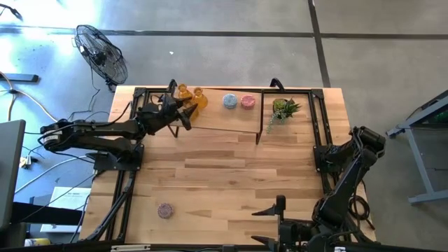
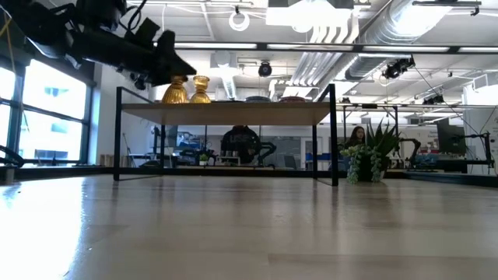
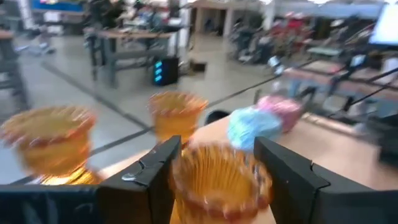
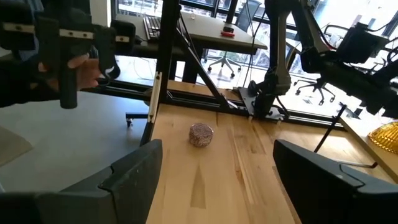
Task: Pick & Place candle stick holders
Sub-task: Put the yellow candle holder on the shelf, then put the red scented candle on the shelf
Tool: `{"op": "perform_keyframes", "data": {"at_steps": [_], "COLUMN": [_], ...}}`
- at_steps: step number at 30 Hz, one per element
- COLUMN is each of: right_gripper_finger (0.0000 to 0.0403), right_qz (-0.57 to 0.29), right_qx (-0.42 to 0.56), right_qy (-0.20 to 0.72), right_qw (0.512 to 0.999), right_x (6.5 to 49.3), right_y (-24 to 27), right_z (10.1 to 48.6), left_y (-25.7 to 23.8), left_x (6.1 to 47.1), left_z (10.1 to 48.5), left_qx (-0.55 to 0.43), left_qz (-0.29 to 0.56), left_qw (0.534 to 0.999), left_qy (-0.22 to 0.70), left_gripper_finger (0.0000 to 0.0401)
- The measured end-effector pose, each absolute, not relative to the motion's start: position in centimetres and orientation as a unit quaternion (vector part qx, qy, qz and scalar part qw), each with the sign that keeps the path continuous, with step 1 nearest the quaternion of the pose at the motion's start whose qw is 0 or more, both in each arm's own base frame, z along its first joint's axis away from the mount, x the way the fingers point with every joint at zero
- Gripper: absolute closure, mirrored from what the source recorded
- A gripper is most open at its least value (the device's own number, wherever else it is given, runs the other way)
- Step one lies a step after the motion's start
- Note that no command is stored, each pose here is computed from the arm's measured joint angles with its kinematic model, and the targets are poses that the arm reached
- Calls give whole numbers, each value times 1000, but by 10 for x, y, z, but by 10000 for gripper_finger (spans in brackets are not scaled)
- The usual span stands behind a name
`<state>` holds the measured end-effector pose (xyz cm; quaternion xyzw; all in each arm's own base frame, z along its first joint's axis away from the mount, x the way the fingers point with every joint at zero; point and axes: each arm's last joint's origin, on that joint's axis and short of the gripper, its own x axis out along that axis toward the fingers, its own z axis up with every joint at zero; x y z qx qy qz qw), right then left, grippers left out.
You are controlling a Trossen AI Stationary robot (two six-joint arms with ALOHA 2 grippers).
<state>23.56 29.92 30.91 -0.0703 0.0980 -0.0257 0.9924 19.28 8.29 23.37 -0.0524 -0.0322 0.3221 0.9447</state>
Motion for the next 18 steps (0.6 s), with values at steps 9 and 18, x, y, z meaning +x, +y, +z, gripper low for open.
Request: {"op": "perform_keyframes", "data": {"at_steps": [9,18], "right_gripper_finger": [100,100], "right_qz": [-25,-24], "right_qx": [-64,-49], "right_qy": [101,105], "right_qw": [992,993], "right_x": [235,235], "right_y": [299,299], "right_z": [308,307], "left_y": [81,73], "left_x": [187,170], "left_z": [246,267], "left_qx": [-49,-30], "left_qz": [328,304], "left_qw": [940,944], "left_qy": [-75,-129], "left_gripper_finger": [200,200]}}
